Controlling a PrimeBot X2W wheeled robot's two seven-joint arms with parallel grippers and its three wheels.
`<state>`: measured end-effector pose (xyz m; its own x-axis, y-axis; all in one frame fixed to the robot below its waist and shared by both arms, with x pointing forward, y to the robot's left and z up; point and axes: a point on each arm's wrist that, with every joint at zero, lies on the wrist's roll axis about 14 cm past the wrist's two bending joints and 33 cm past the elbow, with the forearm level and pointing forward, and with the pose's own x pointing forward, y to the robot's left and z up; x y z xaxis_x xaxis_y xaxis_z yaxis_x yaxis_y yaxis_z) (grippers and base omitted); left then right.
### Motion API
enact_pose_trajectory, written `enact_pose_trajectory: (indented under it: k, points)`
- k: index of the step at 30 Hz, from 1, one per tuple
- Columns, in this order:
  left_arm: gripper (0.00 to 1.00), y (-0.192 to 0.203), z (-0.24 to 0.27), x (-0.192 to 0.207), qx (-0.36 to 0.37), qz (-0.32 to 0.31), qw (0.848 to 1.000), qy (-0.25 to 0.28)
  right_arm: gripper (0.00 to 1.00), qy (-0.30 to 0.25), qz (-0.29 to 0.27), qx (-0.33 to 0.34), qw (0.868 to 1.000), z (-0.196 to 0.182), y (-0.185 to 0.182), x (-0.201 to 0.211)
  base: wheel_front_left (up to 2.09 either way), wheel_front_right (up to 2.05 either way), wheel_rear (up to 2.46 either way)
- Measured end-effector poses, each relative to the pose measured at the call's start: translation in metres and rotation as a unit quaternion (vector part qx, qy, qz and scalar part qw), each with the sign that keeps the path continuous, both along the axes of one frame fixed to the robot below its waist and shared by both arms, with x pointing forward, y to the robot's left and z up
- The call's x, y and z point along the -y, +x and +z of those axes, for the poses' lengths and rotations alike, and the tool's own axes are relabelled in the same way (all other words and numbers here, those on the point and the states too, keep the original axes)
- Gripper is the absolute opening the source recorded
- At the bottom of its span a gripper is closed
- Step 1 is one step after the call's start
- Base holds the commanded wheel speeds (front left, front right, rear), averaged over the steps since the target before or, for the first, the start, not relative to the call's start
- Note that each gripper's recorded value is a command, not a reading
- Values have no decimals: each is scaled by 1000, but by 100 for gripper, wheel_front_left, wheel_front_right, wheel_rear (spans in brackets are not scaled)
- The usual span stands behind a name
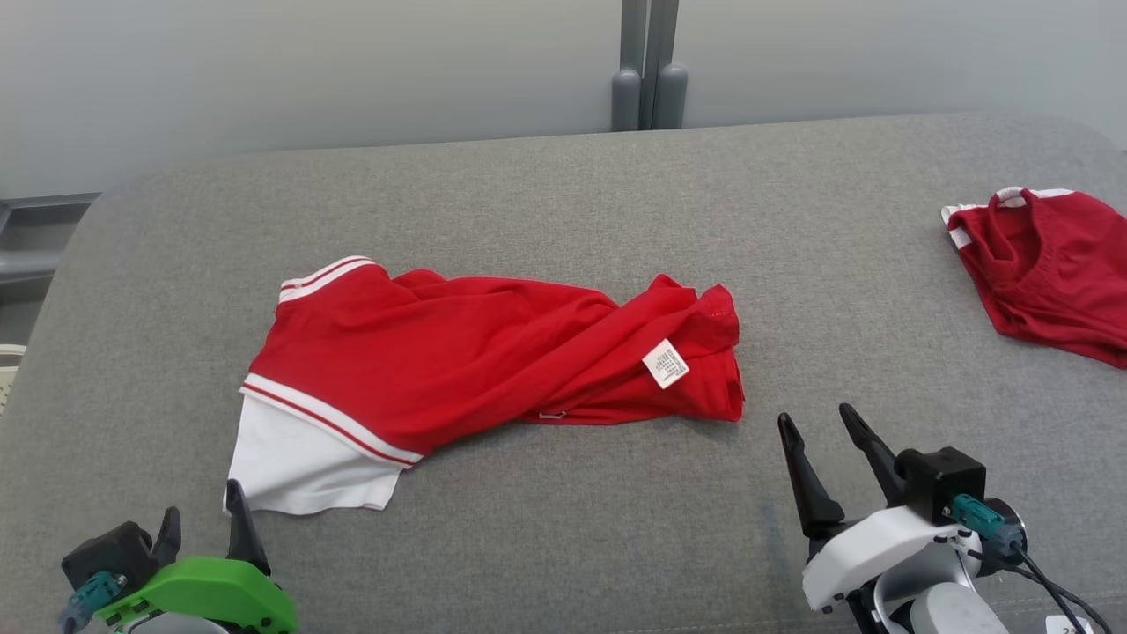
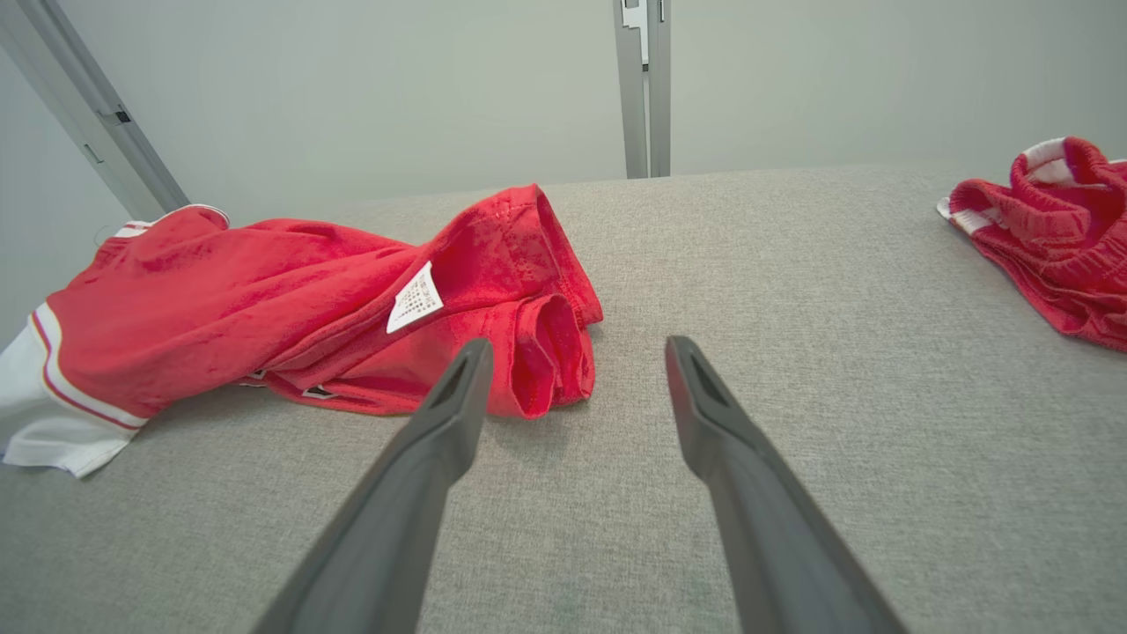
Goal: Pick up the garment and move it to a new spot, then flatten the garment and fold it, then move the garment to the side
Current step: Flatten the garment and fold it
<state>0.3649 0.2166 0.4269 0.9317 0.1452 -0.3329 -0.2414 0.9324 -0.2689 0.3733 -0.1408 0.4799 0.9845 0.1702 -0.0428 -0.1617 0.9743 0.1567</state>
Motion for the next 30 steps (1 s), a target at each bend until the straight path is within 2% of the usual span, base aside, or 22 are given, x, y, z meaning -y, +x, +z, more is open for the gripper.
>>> enact_pose_trajectory:
  k: [5,8,14,23,30]
  points:
    - [100,1,23,-2,49,9,999,-4,100,-13,3,12,1000,9,5,-1,0,0,0]
    - [100,1,50,-1,103,9,995,2,100,-22,9,18,1000,15,10,-3,0,0,0]
    - [100,-17,71,10,163,-12,986,18,100,-35,19,24,999,25,22,-10,0,0,0]
    - [100,-45,69,26,181,-45,982,30,100,-63,25,13,998,31,48,-14,0,0,0]
    - [100,-45,63,37,177,-76,980,38,100,-75,29,-22,996,22,74,-13,0,0,0]
